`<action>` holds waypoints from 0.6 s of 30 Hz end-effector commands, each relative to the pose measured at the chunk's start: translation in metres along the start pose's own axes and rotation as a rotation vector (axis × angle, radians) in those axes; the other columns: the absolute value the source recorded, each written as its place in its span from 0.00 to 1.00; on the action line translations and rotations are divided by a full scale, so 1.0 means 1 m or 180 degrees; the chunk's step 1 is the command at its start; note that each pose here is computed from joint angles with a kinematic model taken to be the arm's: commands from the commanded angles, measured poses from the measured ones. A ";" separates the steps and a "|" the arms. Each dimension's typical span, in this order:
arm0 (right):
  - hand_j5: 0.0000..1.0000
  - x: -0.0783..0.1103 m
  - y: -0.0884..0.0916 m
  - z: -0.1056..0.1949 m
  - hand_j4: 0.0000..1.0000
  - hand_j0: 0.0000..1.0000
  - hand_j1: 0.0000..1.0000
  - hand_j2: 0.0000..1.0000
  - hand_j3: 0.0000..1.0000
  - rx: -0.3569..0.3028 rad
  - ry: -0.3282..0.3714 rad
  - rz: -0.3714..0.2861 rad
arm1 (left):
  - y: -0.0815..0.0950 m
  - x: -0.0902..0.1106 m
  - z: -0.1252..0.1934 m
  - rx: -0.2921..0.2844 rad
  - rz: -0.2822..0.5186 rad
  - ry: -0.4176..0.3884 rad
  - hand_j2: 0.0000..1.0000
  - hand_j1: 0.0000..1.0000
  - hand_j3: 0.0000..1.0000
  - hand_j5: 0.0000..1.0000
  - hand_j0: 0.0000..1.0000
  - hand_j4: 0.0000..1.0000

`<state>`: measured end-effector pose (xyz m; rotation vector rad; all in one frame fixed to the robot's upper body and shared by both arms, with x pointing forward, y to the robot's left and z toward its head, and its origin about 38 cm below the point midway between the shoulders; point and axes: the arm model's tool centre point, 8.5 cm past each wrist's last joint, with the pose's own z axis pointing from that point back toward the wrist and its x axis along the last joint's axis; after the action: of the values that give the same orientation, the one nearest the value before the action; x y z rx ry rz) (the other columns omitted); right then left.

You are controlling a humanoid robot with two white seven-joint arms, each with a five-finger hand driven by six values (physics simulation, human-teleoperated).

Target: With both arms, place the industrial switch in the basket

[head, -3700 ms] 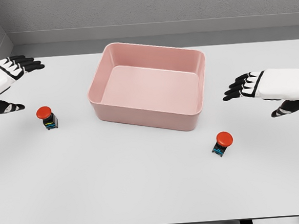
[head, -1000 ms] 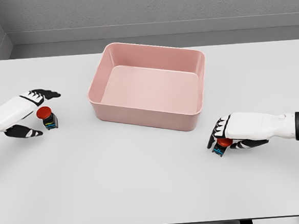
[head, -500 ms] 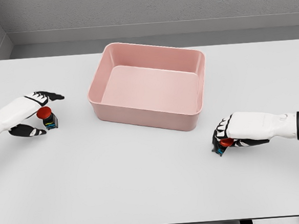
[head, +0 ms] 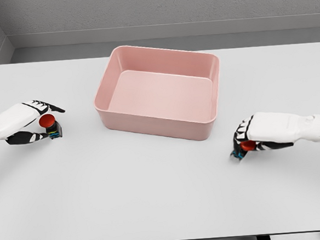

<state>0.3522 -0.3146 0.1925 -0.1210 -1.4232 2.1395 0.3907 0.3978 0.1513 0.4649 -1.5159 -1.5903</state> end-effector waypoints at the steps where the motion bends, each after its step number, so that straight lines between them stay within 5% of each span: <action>1: 0.49 -0.003 -0.007 0.006 0.49 0.49 0.49 0.49 0.49 -0.0050 0.0048 0.0013 | 0.000 -0.001 0.001 0.0010 0.0015 0.0009 0.77 0.77 0.77 0.77 0.77 0.77; 10: 0.49 -0.013 -0.030 0.025 0.49 0.49 0.49 0.49 0.49 -0.0185 0.0236 0.0144 | -0.004 0.002 -0.003 -0.0001 0.0034 -0.0013 0.76 0.76 0.76 0.76 0.76 0.76; 18: 0.49 -0.019 -0.056 0.027 0.49 0.49 0.49 0.49 0.49 -0.0308 0.0284 0.0303 | -0.008 0.002 -0.002 -0.0024 0.0047 -0.0011 0.64 0.64 0.64 0.64 0.64 0.64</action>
<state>0.3805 -0.3312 0.2501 -0.3308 -1.4926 2.1220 0.3887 0.3937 0.1434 0.4474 -1.5091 -1.5922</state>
